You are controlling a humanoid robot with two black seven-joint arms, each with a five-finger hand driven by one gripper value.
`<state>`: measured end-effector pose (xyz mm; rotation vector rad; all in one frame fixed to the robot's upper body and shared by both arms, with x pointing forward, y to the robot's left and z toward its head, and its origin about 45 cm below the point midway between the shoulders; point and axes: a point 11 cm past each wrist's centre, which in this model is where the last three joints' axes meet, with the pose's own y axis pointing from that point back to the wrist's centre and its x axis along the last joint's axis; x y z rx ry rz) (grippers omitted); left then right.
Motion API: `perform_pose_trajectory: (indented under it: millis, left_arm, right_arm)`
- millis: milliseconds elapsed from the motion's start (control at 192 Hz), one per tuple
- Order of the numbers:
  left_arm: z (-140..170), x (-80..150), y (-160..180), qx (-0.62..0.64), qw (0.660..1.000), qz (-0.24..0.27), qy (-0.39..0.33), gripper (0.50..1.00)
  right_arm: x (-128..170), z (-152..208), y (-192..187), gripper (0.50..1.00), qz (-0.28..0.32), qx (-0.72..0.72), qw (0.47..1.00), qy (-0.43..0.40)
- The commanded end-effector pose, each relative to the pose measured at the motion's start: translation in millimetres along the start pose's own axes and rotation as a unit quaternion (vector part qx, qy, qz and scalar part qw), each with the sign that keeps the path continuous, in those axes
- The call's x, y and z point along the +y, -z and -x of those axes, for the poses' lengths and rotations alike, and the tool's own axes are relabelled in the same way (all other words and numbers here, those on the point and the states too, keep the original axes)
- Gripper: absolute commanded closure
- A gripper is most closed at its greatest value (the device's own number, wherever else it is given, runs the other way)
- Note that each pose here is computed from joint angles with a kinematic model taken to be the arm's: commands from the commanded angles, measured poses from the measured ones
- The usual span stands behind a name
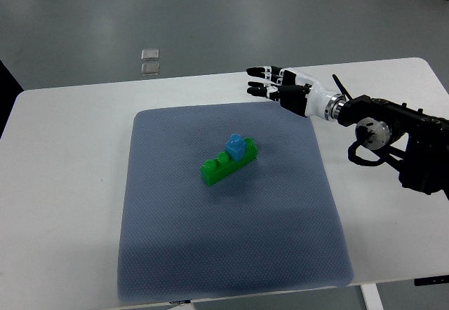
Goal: Stack blue block on green block with right hand
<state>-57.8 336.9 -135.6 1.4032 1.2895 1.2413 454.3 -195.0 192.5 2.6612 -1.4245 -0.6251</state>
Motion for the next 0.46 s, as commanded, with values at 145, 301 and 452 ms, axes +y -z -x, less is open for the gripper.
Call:
perform_pose_trajectory:
  millis: [145,301,452]
  left_arm:
    - [0.0,0.1,-0.6,0.000,1.000,0.001,0.000,0.500]
    - [0.0,0.1,-0.6,0.000,1.000,0.001,0.000,0.500]
    - [0.0,0.0,0.3,0.000,1.000,0.000,0.000,0.500]
  right_arm:
    - [1.9,-7.4,-17.4,0.574,0.008,-0.013,0.999,-0.042]
    - [0.7,-4.4,-18.2,0.574,0.007,-0.015,0.999,-0.038]
    - [0.9,-4.9,-17.5,0.574,0.006,-0.016,0.999,-0.040]
